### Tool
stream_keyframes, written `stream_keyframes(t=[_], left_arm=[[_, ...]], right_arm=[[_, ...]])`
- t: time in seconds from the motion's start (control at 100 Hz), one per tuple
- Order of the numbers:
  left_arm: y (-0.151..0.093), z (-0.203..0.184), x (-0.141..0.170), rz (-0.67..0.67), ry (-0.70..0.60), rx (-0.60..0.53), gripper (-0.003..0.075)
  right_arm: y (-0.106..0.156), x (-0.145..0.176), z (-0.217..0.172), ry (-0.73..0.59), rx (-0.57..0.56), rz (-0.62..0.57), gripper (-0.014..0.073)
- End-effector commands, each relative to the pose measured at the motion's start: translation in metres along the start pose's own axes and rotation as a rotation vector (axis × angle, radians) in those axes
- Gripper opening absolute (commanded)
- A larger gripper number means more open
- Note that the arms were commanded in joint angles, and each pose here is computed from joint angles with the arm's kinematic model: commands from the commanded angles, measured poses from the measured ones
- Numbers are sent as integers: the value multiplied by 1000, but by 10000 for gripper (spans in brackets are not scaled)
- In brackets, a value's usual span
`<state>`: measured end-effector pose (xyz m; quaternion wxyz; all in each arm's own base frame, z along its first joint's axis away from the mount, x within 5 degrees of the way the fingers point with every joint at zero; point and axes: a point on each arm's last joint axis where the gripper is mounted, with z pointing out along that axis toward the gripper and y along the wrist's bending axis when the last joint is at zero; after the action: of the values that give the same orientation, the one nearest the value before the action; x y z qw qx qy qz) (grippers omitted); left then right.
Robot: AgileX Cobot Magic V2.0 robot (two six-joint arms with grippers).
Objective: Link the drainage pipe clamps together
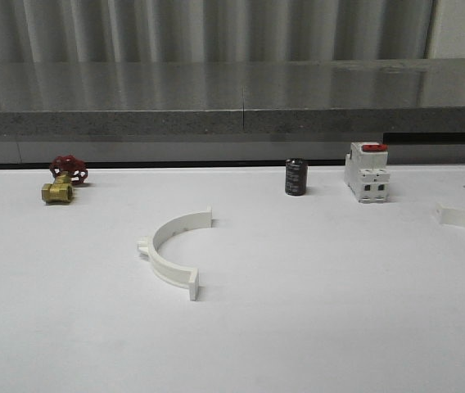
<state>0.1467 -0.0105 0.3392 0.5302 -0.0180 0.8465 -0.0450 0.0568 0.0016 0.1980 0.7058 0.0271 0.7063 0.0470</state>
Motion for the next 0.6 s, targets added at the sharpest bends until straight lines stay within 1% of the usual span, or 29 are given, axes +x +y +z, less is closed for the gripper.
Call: stream_keyframes(t=[0.0,0.15,0.27,0.43,0.5,0.59], left_arm=[[0,-22,-3,-7,-160,21,595],[3,-48,23,-17,-255,38,559],[5,-57,45,-18,-299,44,501],[8,-60,67,-22,-328,50,363],[8,-62,71,-32,-350,59,288],[8,-65,71,-26,-380,59,174]], right_arm=[[2,-14,-3,-116,-14,-7,-69],[2,-14,-3,-116,-14,-7,-69],[2,-14,-3,-116,-14,-7,-69],[2,-14,-3,-116,-14,-7,-69],[2,-14,-3,-116,-14,-7,-69],[2,-14,-3,-116,-14,-7,-69]])
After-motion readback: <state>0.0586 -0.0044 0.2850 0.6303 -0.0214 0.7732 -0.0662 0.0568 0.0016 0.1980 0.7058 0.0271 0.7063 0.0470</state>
